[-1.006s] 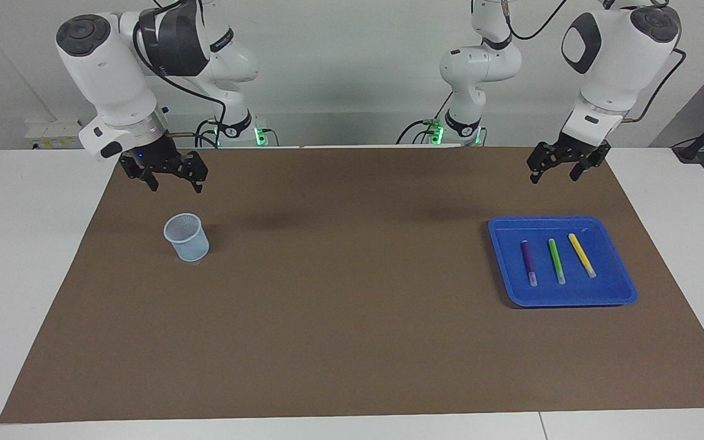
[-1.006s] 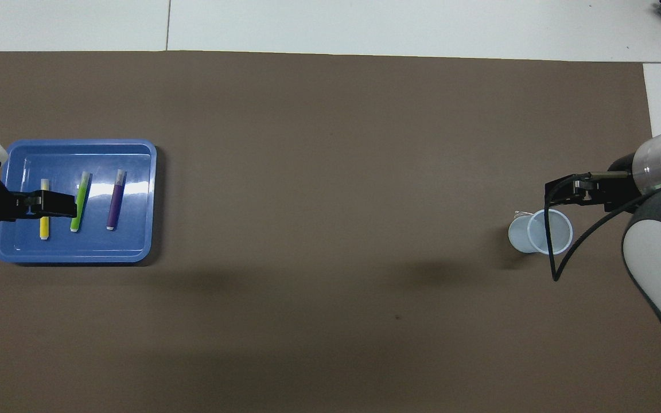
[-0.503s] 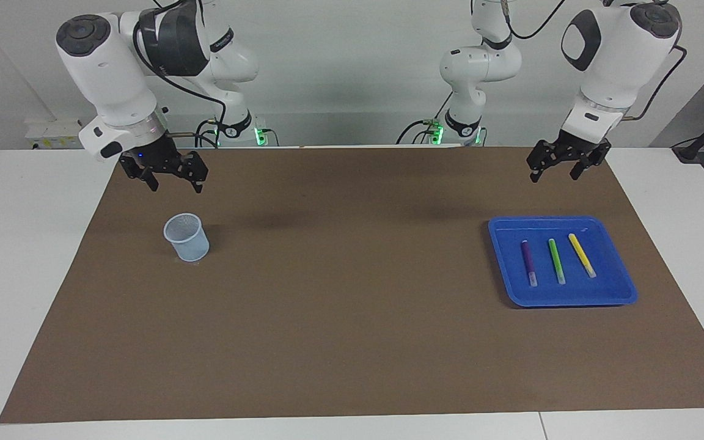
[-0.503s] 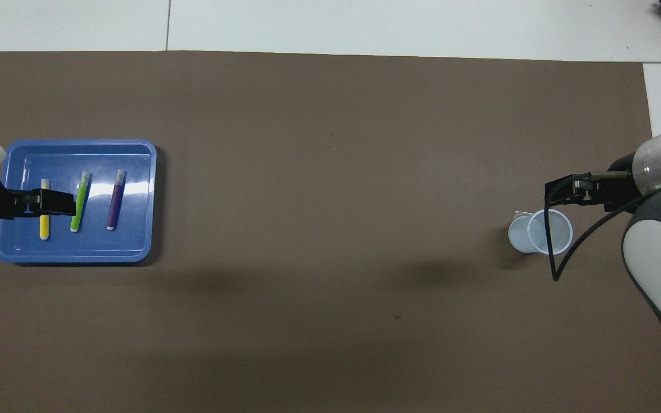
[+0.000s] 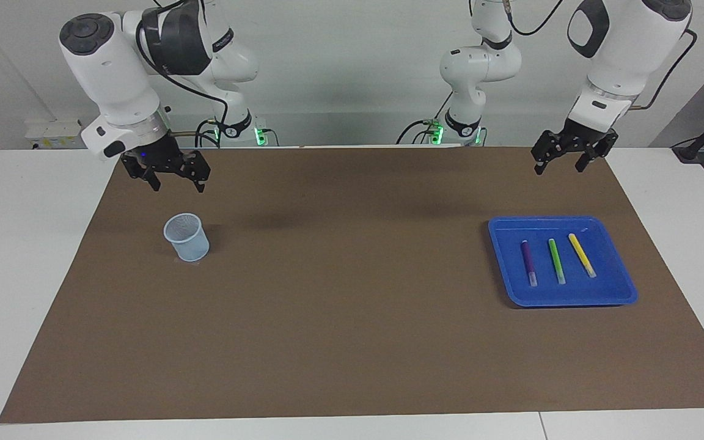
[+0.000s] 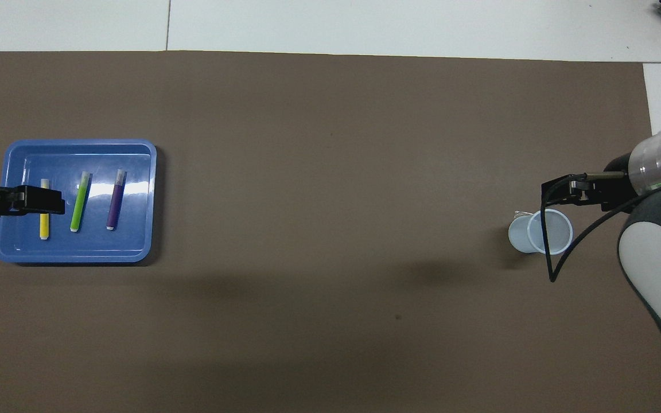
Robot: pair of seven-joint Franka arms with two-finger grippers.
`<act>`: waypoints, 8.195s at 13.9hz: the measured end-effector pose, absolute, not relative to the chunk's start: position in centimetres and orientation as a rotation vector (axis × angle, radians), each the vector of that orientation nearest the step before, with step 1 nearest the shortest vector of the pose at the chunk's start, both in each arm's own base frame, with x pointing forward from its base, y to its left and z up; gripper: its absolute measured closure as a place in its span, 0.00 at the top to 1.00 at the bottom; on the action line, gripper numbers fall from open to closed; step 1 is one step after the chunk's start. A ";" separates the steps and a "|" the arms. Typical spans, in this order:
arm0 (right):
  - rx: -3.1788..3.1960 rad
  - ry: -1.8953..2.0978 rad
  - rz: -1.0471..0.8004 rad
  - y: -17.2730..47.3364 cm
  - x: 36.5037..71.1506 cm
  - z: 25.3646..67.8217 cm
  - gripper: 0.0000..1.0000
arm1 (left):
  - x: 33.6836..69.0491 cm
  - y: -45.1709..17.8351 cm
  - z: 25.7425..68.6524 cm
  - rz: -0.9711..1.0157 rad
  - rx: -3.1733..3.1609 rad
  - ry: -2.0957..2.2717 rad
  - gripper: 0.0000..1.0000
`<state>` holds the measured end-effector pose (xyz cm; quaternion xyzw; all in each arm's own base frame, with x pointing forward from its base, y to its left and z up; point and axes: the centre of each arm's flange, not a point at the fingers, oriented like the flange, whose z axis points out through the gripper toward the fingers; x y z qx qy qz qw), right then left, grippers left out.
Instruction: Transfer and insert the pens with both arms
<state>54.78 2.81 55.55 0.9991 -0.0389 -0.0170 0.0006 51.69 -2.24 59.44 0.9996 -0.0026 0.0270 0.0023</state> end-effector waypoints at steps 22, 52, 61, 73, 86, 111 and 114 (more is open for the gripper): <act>3.410 -0.233 0.103 8.4 55.8 56.9 1.00 | 53.1 -2.3 53.5 0.050 3.128 -0.042 1.00; 3.704 -0.018 -0.015 22.5 52.8 52.7 1.00 | 60.3 0.5 30.9 0.126 3.101 -0.137 0.90; 3.696 -0.003 -0.048 23.1 52.1 51.8 1.00 | 60.6 0.8 30.0 0.146 3.100 -0.151 0.63; 3.692 -0.034 -0.118 22.7 53.1 49.6 1.00 | 60.7 0.9 30.2 0.159 3.099 -0.164 0.17; 3.595 0.139 0.000 23.0 53.4 49.8 1.00 | 61.0 -0.6 42.5 -0.071 3.099 0.032 0.17; 3.799 -1.181 0.240 39.5 49.0 50.7 1.00 | 54.9 -14.7 49.9 -0.613 2.145 1.536 0.17; 3.805 -1.222 0.243 41.0 48.4 50.6 1.00 | 54.5 -15.4 50.3 -0.639 2.087 1.590 0.17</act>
